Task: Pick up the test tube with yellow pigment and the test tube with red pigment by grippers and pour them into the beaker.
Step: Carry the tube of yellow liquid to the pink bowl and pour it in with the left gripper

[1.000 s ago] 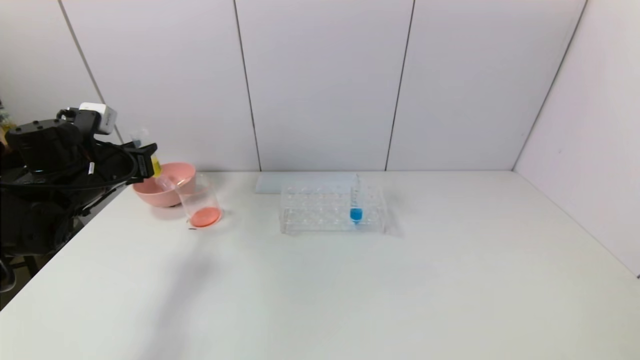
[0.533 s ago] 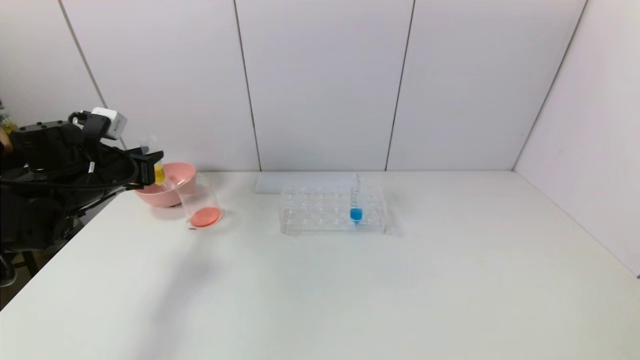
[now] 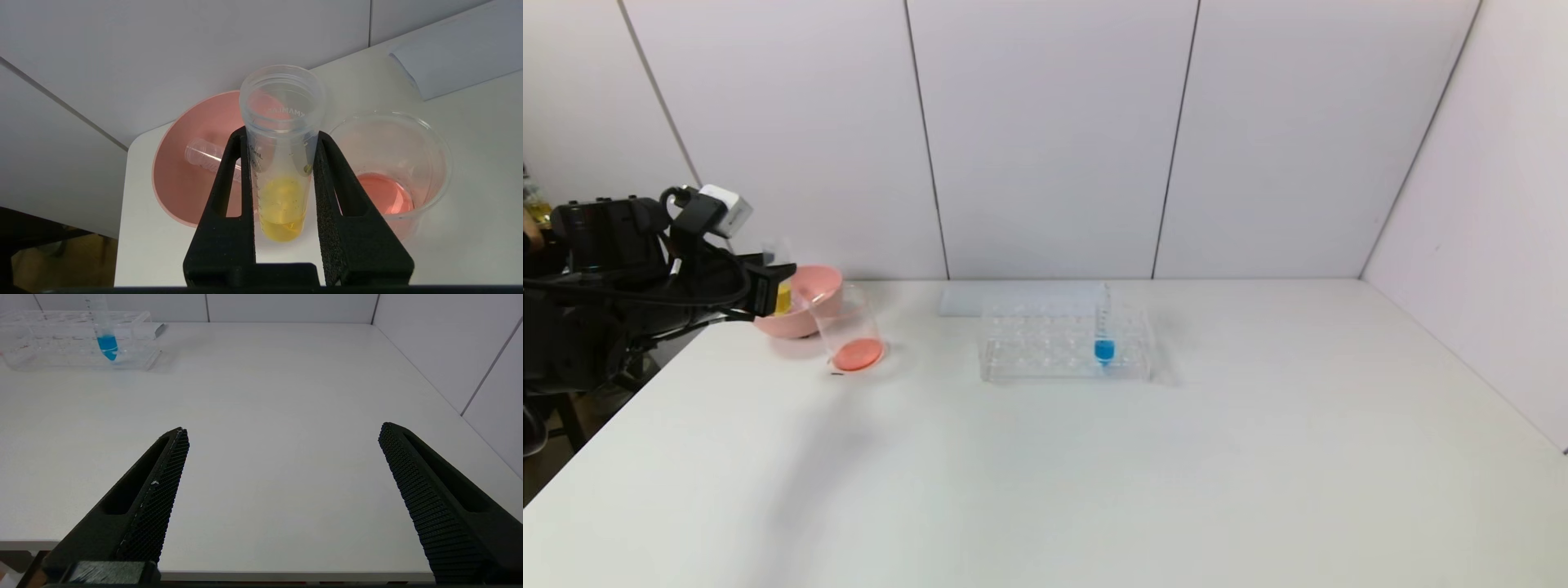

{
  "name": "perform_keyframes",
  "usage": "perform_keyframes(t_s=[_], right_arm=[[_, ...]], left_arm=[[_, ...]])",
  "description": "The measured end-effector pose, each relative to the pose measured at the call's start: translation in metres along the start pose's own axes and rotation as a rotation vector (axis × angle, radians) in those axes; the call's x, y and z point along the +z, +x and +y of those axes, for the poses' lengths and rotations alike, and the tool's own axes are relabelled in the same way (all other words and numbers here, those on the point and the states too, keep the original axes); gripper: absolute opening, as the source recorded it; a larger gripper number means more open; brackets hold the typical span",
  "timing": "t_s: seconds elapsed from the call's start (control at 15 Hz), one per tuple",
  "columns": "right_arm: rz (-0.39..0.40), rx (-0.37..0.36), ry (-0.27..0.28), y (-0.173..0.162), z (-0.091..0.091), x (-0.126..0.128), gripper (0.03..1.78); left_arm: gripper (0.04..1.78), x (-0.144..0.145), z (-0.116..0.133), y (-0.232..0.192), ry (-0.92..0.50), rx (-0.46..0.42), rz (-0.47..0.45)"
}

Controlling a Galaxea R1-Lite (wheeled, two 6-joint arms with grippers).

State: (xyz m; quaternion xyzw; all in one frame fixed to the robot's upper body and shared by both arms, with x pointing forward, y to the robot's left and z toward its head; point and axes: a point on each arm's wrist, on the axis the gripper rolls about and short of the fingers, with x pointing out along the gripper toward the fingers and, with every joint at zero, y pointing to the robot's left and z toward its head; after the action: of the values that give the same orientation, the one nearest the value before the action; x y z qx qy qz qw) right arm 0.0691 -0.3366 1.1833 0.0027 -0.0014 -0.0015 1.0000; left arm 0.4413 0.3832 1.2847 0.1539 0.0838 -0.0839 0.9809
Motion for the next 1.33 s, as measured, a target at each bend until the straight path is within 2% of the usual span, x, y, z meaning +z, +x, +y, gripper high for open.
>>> perform_keyframes(t_s=[1.0, 1.33], right_arm=[[0.0, -0.001, 0.0, 0.0, 0.0, 0.0, 1.7], [0.0, 0.0, -0.001, 0.0, 0.0, 0.0, 1.7]], left_arm=[[0.44, 0.006, 0.008, 0.002, 0.161, -0.133, 0.162], [0.44, 0.01, 0.016, -0.002, 0.184, -0.133, 0.158]])
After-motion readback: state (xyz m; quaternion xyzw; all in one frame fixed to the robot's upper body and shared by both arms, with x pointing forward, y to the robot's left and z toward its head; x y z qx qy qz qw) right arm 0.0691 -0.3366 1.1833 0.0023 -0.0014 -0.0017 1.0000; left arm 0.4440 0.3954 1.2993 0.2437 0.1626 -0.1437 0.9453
